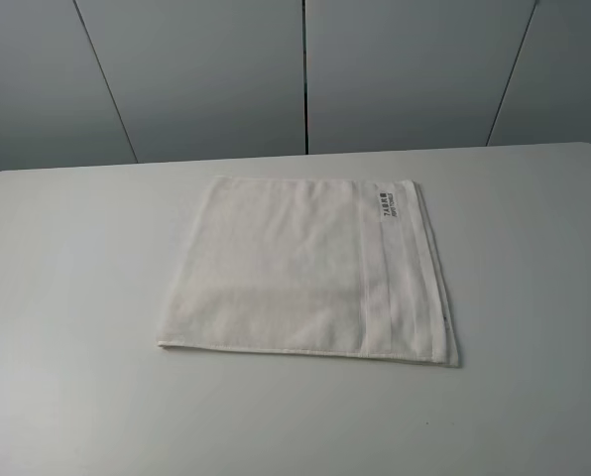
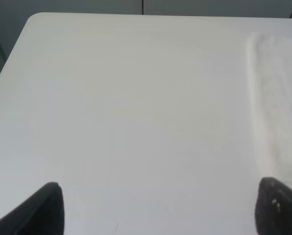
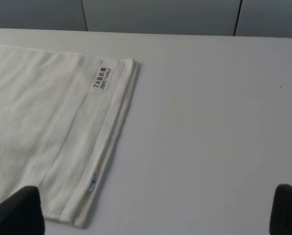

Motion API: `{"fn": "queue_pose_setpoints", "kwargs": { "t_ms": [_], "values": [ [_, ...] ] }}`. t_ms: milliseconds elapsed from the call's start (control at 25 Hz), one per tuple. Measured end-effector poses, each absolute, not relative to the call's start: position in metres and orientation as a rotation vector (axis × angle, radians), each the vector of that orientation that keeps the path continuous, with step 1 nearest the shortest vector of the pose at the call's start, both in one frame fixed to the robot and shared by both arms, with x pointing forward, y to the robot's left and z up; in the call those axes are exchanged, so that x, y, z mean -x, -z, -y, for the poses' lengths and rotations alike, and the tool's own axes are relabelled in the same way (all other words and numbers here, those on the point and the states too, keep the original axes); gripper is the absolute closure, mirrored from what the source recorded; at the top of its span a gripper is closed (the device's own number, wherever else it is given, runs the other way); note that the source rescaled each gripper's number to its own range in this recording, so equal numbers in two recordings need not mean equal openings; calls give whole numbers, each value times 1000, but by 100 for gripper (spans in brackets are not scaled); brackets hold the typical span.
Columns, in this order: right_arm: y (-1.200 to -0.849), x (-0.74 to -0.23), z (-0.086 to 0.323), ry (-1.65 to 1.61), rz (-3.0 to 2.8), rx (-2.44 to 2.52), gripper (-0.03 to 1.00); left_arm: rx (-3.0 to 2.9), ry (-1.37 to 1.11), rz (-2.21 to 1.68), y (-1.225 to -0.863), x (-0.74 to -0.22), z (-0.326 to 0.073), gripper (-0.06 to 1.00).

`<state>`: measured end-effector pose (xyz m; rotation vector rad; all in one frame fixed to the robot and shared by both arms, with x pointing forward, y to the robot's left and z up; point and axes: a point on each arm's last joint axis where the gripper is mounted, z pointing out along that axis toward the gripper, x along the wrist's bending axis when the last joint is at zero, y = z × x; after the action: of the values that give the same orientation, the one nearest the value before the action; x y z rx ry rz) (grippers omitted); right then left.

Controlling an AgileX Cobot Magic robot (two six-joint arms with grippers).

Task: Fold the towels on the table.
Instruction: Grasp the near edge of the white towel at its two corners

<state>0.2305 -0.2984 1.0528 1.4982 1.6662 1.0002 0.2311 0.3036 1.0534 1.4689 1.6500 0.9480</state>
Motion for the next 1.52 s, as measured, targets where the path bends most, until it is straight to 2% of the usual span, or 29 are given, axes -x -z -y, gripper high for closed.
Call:
{"fn": "queue_pose_setpoints", "kwargs": {
  "t_ms": [1520],
  "values": [
    [-1053,-231,298,-1000,-1666,-1498,-3,-1469,-948,-1650,-1053,-231,-304,-5]
  ]
}}
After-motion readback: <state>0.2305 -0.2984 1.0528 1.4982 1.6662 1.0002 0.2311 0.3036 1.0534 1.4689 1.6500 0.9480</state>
